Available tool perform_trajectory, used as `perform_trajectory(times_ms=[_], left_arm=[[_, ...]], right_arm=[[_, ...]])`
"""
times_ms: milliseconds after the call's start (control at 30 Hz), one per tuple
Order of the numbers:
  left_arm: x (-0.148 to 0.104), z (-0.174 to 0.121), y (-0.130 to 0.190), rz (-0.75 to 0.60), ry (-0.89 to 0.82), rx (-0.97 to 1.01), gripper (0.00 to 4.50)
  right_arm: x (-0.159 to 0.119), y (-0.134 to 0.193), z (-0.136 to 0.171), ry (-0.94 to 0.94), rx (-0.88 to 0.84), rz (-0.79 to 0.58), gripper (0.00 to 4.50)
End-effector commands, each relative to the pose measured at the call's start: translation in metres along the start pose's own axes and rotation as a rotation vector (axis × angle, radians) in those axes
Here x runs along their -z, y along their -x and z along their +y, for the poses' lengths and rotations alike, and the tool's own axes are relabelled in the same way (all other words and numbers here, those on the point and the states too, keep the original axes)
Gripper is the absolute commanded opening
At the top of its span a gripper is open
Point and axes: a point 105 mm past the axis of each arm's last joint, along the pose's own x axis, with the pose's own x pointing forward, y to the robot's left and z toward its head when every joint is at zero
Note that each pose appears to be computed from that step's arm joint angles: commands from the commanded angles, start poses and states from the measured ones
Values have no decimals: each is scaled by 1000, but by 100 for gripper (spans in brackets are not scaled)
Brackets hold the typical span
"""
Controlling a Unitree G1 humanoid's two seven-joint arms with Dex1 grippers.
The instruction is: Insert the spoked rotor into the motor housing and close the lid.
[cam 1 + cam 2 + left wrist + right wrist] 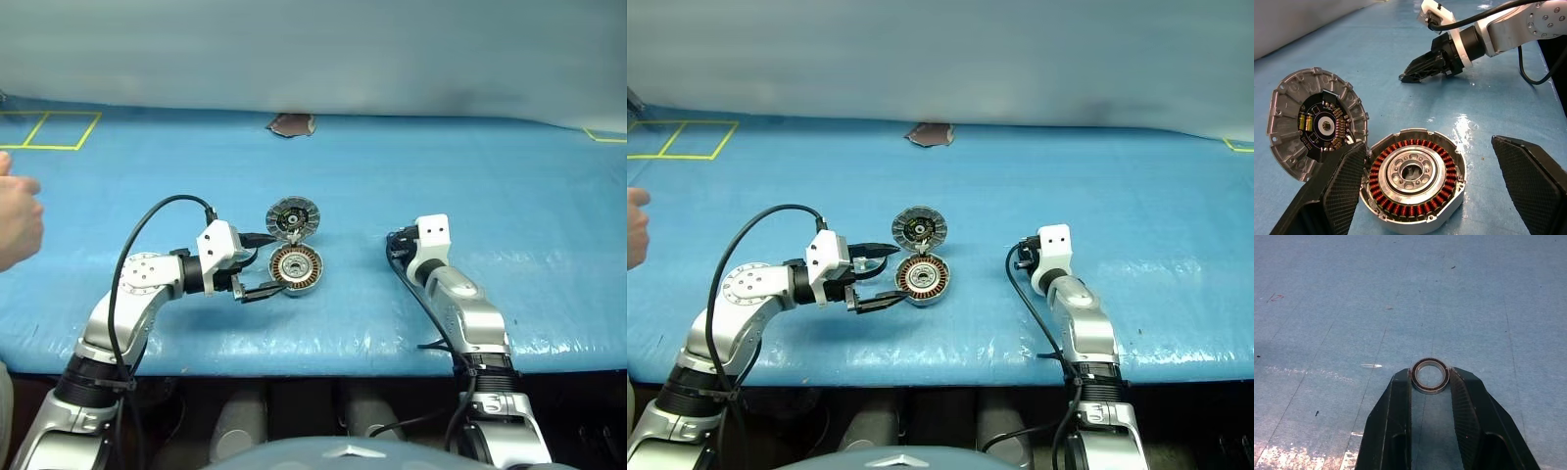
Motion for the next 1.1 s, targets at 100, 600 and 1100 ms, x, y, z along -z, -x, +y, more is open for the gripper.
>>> perform_trajectory(times_ms=[100,600,1100], left_arm=[[-2,0,1,-25,-3,-2,450],[2,-16,8,-157,45,59,450],[24,-16,18,-83,31,6,450]], right_arm=[[-18,15,18,50,-61,-64,77],[-41,72,160,279,-713,-159,77],[-30,42,162,279,-673,-109,77]])
